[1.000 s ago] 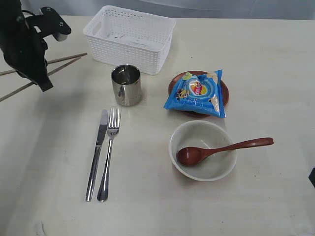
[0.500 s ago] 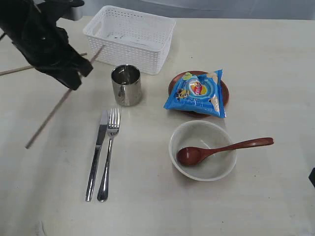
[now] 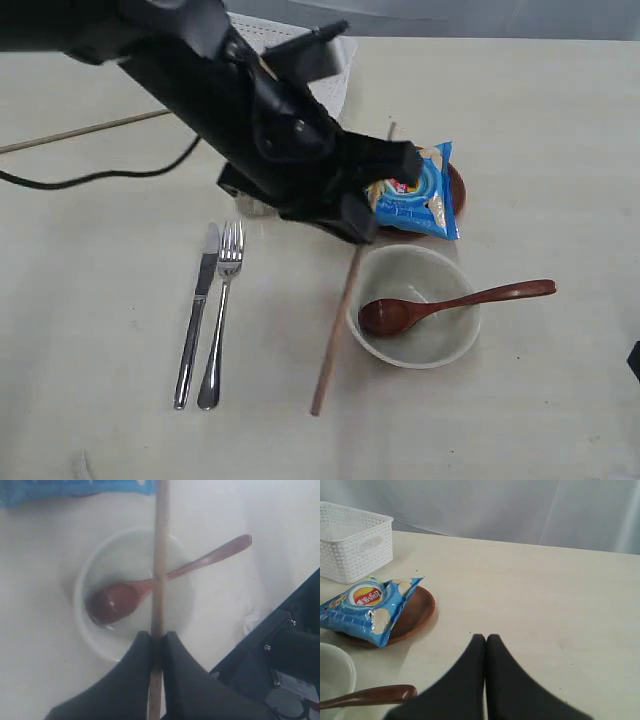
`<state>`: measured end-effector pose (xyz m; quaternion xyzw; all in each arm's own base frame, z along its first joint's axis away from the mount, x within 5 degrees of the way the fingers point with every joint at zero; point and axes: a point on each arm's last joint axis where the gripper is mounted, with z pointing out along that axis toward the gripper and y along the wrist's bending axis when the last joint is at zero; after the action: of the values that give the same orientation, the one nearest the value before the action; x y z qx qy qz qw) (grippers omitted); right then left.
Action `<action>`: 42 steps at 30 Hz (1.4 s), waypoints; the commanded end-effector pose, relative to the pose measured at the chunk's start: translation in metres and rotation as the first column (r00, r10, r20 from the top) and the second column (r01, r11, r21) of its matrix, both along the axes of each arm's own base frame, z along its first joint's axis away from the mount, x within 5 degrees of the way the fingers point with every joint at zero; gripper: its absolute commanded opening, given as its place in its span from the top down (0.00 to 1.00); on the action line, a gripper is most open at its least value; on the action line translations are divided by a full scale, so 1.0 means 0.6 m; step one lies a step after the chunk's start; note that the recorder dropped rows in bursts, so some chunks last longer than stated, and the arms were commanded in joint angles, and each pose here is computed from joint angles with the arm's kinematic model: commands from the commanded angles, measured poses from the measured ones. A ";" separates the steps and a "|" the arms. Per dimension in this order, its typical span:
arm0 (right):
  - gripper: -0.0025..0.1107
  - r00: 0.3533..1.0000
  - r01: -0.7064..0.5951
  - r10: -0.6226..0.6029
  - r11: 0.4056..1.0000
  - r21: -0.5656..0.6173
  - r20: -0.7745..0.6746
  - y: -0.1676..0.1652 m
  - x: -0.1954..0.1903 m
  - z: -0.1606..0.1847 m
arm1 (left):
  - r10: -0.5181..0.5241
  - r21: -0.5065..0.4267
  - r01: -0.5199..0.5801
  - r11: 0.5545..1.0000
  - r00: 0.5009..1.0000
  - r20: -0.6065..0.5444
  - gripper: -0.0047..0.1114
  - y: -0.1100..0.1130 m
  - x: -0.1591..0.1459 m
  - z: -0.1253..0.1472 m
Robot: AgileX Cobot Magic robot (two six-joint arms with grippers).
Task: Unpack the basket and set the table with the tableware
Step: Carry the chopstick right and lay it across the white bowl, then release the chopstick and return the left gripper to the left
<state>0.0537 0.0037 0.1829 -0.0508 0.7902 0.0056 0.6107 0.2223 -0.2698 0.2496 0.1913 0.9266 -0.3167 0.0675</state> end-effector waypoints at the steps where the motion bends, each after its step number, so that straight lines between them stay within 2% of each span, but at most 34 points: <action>1: 0.98 1.000 0.006 -0.006 1.000 -0.003 0.006 -0.001 0.000 0.000 | 0.046 -0.028 -0.047 0.998 0.998 -0.035 0.96 -0.052 -0.019 -0.036; 5: 0.98 1.000 0.006 -0.006 1.000 -0.003 0.006 -0.001 0.000 0.000 | 0.079 -0.052 -0.082 0.995 0.995 -0.058 0.96 -0.089 -0.022 -0.065; 11: 0.98 1.000 0.006 -0.006 1.000 -0.003 0.006 -0.001 0.000 0.000 | 0.020 -0.012 -0.022 1.000 0.994 -0.112 0.96 -0.139 -0.021 -0.106; 14: 0.98 1.000 0.006 -0.006 1.000 -0.003 0.006 -0.001 0.000 0.000 | 0.014 -0.006 -0.015 1.000 0.993 -0.118 0.96 -0.150 -0.014 -0.117; 25: 0.98 1.000 0.006 -0.006 1.000 -0.003 0.006 -0.001 0.000 0.000 | 0.040 0.005 -0.040 0.999 0.998 -0.045 0.96 -0.152 0.000 -0.122; 33: 0.98 1.000 0.006 -0.006 1.000 -0.003 0.006 -0.001 0.000 0.000 | 0.084 0.031 -0.082 0.996 0.994 -0.063 0.96 -0.143 0.016 -0.137; 42: 0.98 1.000 0.006 -0.006 1.000 -0.003 0.006 -0.001 0.000 0.000 | 0.072 0.041 -0.070 0.997 0.996 -0.047 0.96 -0.142 0.016 -0.138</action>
<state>0.0537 0.0037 0.1829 -0.0508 0.7902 0.0056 0.6107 0.2299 -0.3557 0.1668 0.1438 0.9397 -0.3069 0.0456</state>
